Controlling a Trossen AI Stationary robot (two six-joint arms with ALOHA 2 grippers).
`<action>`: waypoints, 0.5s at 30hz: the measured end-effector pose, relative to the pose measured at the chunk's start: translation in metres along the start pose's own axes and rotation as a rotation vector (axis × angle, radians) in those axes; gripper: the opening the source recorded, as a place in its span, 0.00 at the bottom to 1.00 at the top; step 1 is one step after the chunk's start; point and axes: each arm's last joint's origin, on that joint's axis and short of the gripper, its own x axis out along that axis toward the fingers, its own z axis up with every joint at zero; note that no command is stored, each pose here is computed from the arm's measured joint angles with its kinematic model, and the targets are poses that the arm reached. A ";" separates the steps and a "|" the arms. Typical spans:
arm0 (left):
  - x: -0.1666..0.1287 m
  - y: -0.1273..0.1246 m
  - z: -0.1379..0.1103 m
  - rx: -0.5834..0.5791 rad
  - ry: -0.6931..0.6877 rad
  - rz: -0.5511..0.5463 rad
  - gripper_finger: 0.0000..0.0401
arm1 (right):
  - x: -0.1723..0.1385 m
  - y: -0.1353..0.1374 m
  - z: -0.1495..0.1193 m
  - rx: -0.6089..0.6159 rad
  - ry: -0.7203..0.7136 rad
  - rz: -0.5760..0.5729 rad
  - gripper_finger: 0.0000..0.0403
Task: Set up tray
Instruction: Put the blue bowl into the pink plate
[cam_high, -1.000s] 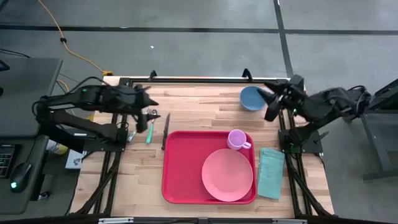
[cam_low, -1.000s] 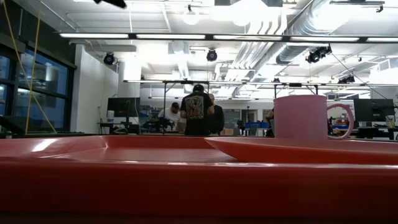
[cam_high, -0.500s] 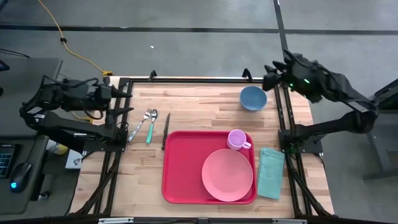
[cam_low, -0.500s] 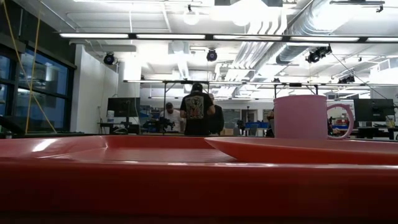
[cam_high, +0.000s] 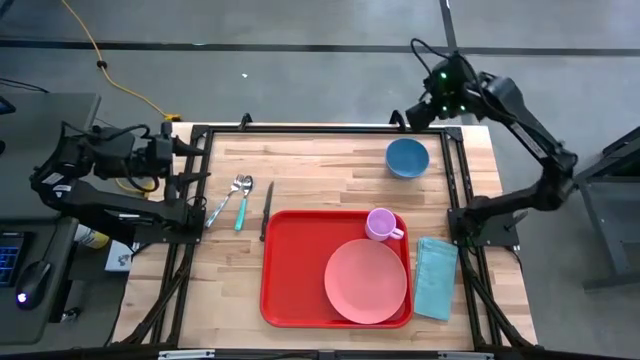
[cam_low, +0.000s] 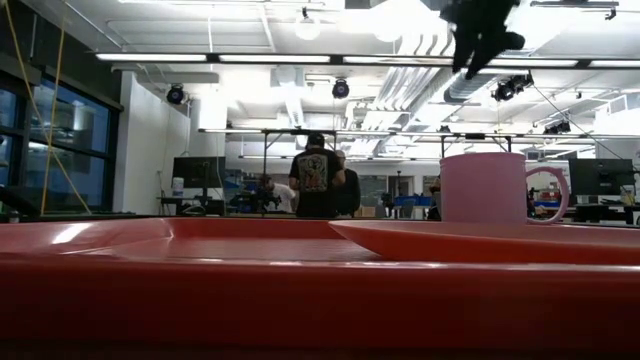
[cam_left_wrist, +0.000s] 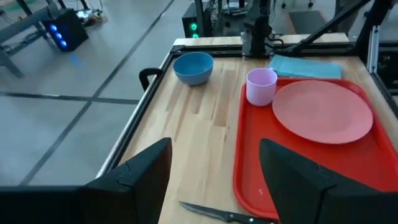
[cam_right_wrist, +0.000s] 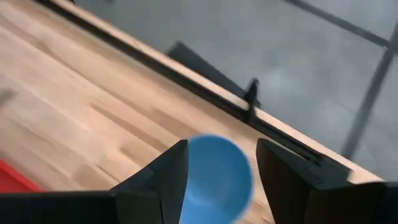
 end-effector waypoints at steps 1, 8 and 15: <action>0.000 0.000 0.001 -0.018 -0.005 -0.001 0.68 | 0.005 -0.001 0.003 -0.022 0.025 -0.005 0.42; 0.000 0.000 0.006 -0.034 -0.059 0.001 0.68 | 0.048 0.002 0.014 -0.141 0.207 -0.033 0.42; -0.001 0.000 0.009 -0.045 -0.094 0.002 0.68 | 0.086 0.009 0.015 -0.072 0.353 0.030 0.45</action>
